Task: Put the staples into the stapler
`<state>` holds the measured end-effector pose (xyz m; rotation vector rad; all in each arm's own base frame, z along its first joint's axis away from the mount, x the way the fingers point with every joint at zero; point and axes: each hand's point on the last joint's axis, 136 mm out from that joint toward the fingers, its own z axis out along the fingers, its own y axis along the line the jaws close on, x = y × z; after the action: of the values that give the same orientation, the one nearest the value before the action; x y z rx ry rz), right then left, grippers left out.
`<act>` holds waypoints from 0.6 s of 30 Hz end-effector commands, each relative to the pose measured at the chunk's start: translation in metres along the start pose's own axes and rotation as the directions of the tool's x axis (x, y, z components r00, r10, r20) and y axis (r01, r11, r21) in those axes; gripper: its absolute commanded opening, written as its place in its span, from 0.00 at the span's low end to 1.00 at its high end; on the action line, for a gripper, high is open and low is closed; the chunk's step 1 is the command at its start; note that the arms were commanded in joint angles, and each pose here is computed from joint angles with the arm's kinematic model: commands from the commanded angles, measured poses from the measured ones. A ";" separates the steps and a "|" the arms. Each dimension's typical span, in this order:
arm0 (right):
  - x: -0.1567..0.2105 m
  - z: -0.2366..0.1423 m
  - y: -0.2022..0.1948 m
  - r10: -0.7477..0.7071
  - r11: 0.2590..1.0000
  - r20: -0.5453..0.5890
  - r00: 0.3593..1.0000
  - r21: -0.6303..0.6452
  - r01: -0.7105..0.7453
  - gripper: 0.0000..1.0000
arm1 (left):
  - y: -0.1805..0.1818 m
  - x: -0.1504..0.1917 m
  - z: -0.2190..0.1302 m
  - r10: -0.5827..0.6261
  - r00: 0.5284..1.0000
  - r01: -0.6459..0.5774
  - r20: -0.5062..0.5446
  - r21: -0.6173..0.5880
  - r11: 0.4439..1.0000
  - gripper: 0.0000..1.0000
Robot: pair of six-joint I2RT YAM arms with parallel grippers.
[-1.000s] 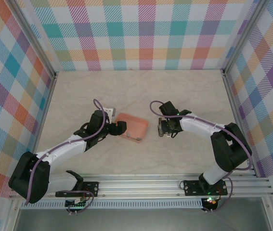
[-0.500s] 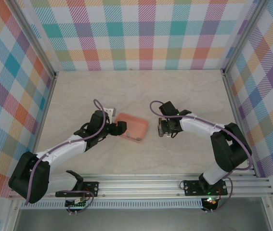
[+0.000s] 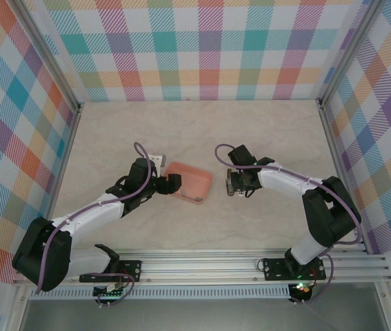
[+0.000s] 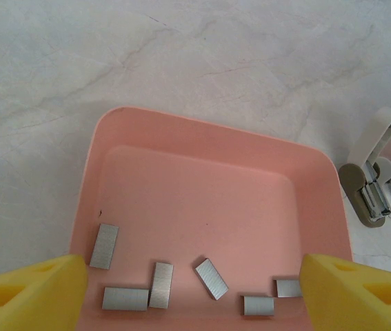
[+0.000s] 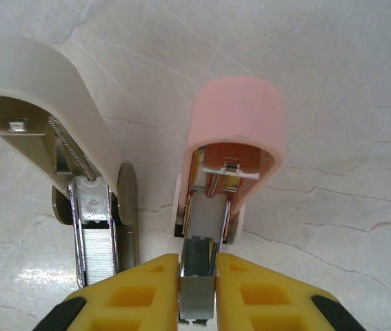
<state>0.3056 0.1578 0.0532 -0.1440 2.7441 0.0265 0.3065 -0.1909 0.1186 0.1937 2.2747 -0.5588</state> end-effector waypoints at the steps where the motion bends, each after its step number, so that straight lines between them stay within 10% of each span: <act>1: -0.005 -0.009 0.001 0.032 0.999 0.016 0.999 -0.020 -0.032 0.18 | -0.007 -0.012 -0.004 0.025 0.999 -0.026 0.035 0.011 1.000 0.81; 18: 0.001 0.002 0.003 0.027 0.999 -0.019 0.999 -0.016 -0.028 0.18 | -0.007 -0.011 -0.003 0.027 0.999 -0.027 0.033 0.009 1.000 0.80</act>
<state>0.3049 0.1595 0.0539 -0.1301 2.7470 0.0448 0.3065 -0.1908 0.1186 0.1934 2.2747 -0.5584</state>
